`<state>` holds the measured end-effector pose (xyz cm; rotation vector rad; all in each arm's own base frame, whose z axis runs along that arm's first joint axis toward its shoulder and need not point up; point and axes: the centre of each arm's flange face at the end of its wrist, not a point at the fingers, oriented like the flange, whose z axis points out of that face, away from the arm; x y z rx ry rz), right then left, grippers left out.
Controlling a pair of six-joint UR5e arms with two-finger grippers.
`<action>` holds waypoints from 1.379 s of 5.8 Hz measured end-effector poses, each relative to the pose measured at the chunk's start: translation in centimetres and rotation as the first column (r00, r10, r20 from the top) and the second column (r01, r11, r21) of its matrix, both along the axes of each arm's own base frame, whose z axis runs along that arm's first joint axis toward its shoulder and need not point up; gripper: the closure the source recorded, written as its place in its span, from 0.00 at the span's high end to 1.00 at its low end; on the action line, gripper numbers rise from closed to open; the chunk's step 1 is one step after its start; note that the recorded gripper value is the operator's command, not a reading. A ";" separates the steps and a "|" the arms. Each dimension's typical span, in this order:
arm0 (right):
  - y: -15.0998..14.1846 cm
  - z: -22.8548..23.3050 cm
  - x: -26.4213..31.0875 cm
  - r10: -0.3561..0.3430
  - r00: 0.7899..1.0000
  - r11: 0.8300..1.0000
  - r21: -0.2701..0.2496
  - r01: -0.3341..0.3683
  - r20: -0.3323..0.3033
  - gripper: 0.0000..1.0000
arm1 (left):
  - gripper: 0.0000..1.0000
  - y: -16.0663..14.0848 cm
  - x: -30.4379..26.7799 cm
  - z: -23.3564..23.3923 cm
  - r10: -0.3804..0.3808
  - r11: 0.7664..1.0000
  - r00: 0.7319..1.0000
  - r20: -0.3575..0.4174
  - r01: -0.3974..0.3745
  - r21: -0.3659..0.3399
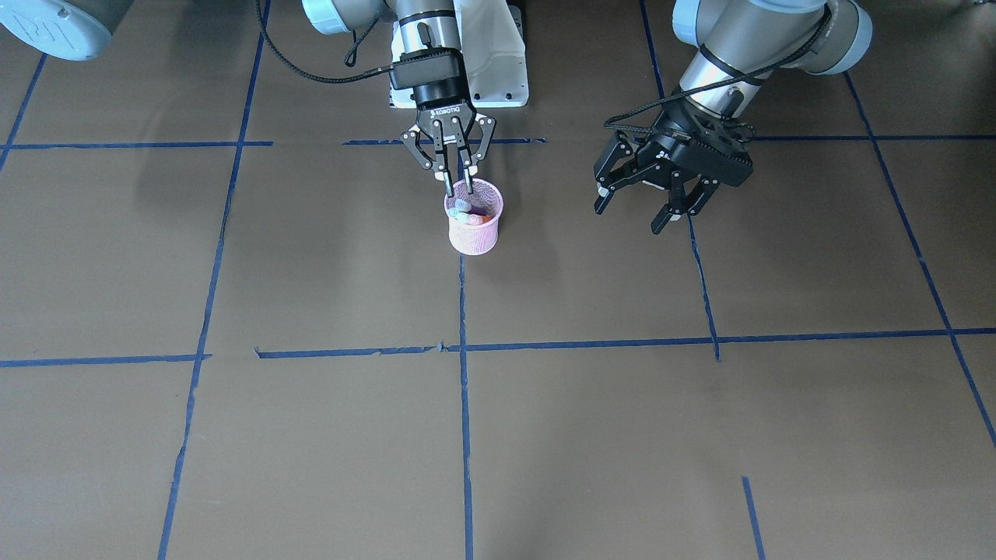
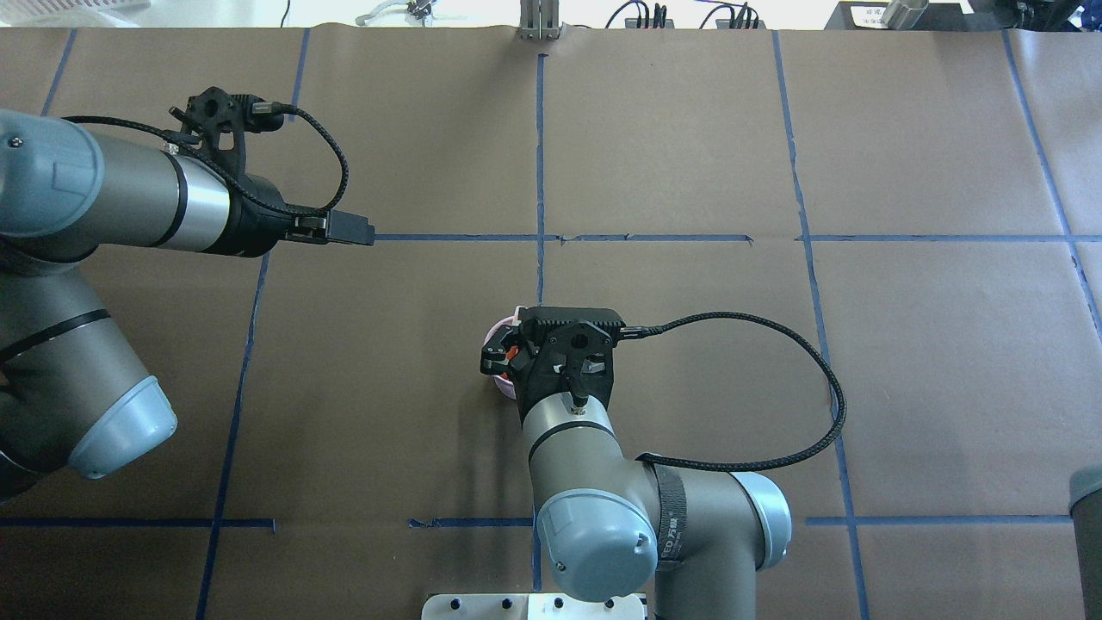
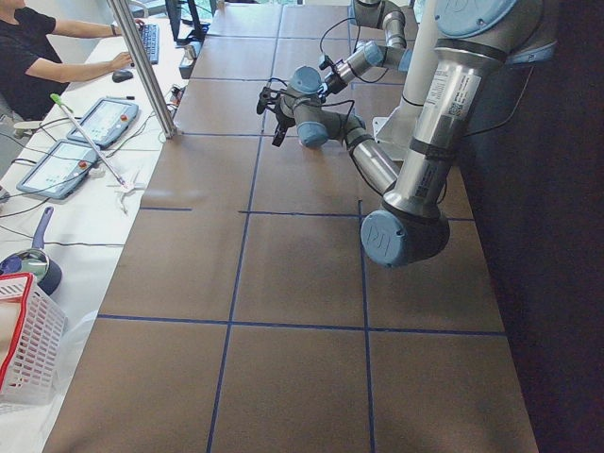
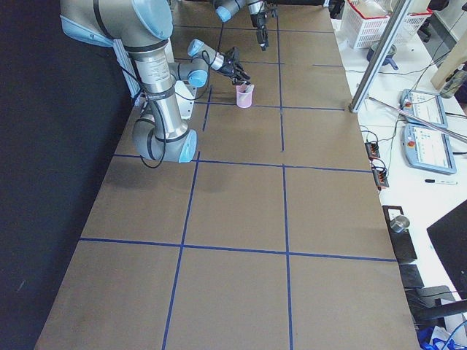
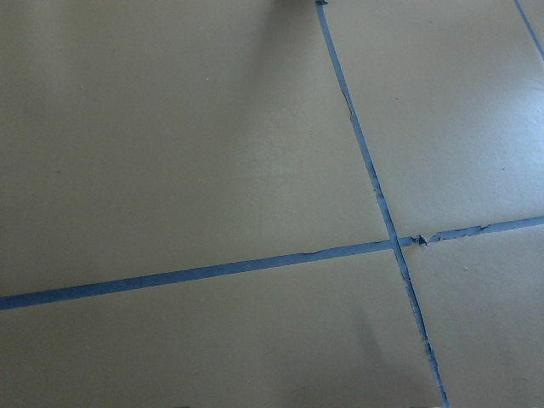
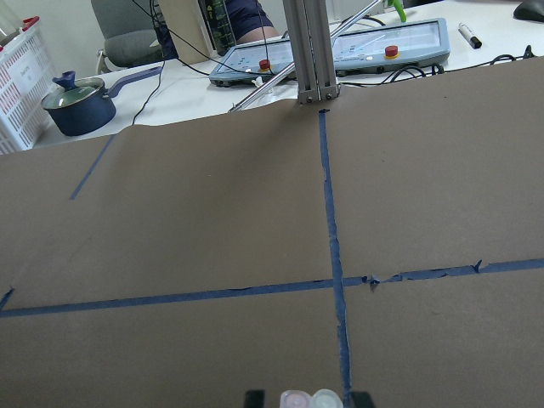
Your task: Collect pens into pen holder
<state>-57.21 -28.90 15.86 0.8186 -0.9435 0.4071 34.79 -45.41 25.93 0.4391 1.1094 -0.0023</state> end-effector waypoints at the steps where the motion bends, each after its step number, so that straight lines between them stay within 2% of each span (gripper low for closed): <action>1: 0.0 -1.5 2.2 -0.083 0.996 0.997 -0.004 0.083 0.038 1.00 | 0.89 0.0 0.0 1.2 0.007 1.000 1.000 0.021 -0.007 0.002; 2: -1.1 -1.6 5.4 -0.196 0.979 0.980 -0.018 0.198 0.060 1.00 | 0.90 0.2 -0.2 3.6 0.032 0.999 0.997 0.075 -0.034 0.022; 3: -3.1 0.7 8.1 -0.284 0.958 0.956 -0.064 0.286 0.049 1.00 | 0.99 0.7 -1.0 7.4 0.070 0.996 0.985 0.158 -0.079 0.052; 4: -6.1 4.2 11.1 -0.359 0.933 0.924 -0.132 0.358 0.017 1.00 | 1.00 1.3 -2.6 12.3 0.111 0.989 0.960 0.258 -0.133 0.068; 5: -9.7 8.2 15.2 -0.433 0.901 0.886 -0.199 0.420 -0.023 1.00 | 1.00 1.2 -4.8 16.8 0.139 0.982 0.927 0.348 -0.175 0.074; 6: -13.2 12.9 20.5 -0.515 0.855 0.837 -0.254 0.485 -0.066 1.00 | 1.00 0.1 -7.8 20.5 0.167 0.976 0.902 0.398 -0.208 0.062; 8: -18.8 23.0 32.7 -0.643 0.758 0.744 -0.322 0.586 -0.106 1.00 | 1.00 -2.5 -18.8 28.1 0.245 0.958 0.878 0.412 -0.284 0.035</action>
